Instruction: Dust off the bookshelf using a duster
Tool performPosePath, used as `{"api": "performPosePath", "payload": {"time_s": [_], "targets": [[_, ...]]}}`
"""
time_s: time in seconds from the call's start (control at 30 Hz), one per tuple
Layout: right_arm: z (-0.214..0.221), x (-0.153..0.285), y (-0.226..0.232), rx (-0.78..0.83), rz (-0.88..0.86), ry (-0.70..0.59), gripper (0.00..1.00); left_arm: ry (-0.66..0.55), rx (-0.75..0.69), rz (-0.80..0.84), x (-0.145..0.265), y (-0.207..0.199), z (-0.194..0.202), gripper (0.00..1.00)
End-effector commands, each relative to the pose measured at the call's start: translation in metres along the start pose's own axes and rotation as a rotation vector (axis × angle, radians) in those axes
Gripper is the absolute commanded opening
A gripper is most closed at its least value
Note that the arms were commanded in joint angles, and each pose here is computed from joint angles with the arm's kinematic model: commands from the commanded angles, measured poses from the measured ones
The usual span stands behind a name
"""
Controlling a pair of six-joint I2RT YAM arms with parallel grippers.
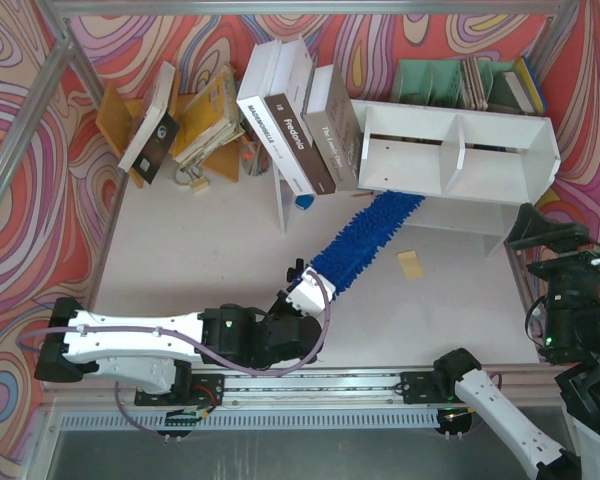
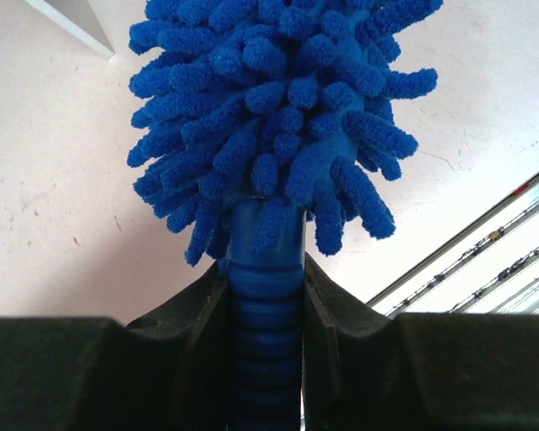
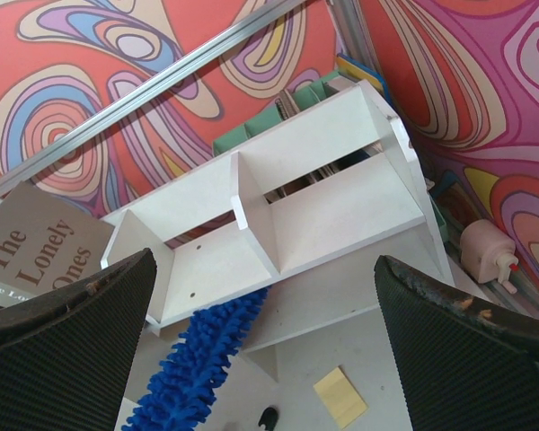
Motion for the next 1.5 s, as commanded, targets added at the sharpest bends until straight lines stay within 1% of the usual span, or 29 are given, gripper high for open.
{"api": "performPosePath", "payload": {"time_s": [0.0, 0.13, 0.23, 0.33, 0.4, 0.5, 0.7, 0.83, 0.9, 1.03, 1.1, 1.17, 1.2, 1.33, 1.47], "targets": [[0.008, -0.007, 0.006, 0.005, -0.004, 0.026, 0.95, -0.005, 0.058, -0.097, -0.004, 0.012, 0.007, 0.0], [0.008, -0.008, 0.007, 0.005, -0.005, 0.028, 0.95, 0.009, 0.029, -0.069, -0.013, 0.001, 0.005, 0.0], [0.007, -0.008, 0.007, 0.007, -0.003, 0.025, 0.95, 0.035, -0.03, -0.017, -0.02, -0.012, 0.006, 0.0], [0.007, -0.007, 0.005, 0.011, 0.003, 0.023, 0.95, 0.01, -0.097, 0.04, -0.024, -0.018, 0.007, 0.0], [0.007, -0.007, 0.004, 0.013, 0.007, 0.021, 0.95, -0.045, -0.137, 0.079, -0.025, -0.02, 0.006, 0.0], [0.007, -0.006, 0.003, 0.014, 0.008, 0.02, 0.95, -0.139, -0.215, 0.093, -0.023, -0.014, -0.002, 0.0], [0.009, -0.006, 0.001, 0.016, 0.012, 0.023, 0.95, -0.381, -0.384, 0.101, -0.012, 0.0, -0.034, 0.0], [0.01, -0.005, 0.0, 0.018, 0.015, 0.023, 0.95, -0.476, -0.496, 0.095, -0.01, 0.011, -0.045, 0.0], [0.011, -0.005, 0.0, 0.017, 0.016, 0.023, 0.95, -0.501, -0.536, 0.102, -0.013, 0.018, -0.048, 0.0], [0.013, -0.006, -0.001, 0.019, 0.018, 0.026, 0.95, -0.527, -0.594, 0.095, -0.022, 0.035, -0.059, 0.0], [0.014, -0.006, -0.001, 0.019, 0.016, 0.031, 0.95, -0.529, -0.645, 0.081, -0.028, 0.043, -0.065, 0.0], [0.014, -0.006, 0.0, 0.016, 0.015, 0.031, 0.95, -0.512, -0.665, 0.07, -0.037, 0.051, -0.072, 0.0], [0.014, -0.007, 0.0, 0.017, 0.017, 0.031, 0.95, -0.511, -0.701, 0.072, -0.041, 0.054, -0.076, 0.0], [0.014, -0.006, -0.001, 0.018, 0.017, 0.03, 0.95, -0.476, -0.746, 0.069, -0.06, 0.07, -0.085, 0.0], [0.015, -0.007, -0.001, 0.024, 0.022, 0.033, 0.95, -0.452, -0.736, 0.053, -0.078, 0.091, -0.09, 0.0]]}}
Point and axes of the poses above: each gripper's point midway between its finger pads, its own x axis back along the fingers, its own y axis along the line the jaws close on, z = x × y, the point moved 5 cm from there along x, back along the fingers, and after that the axes turned 8 degrees about -x, right-handed, at the moved point
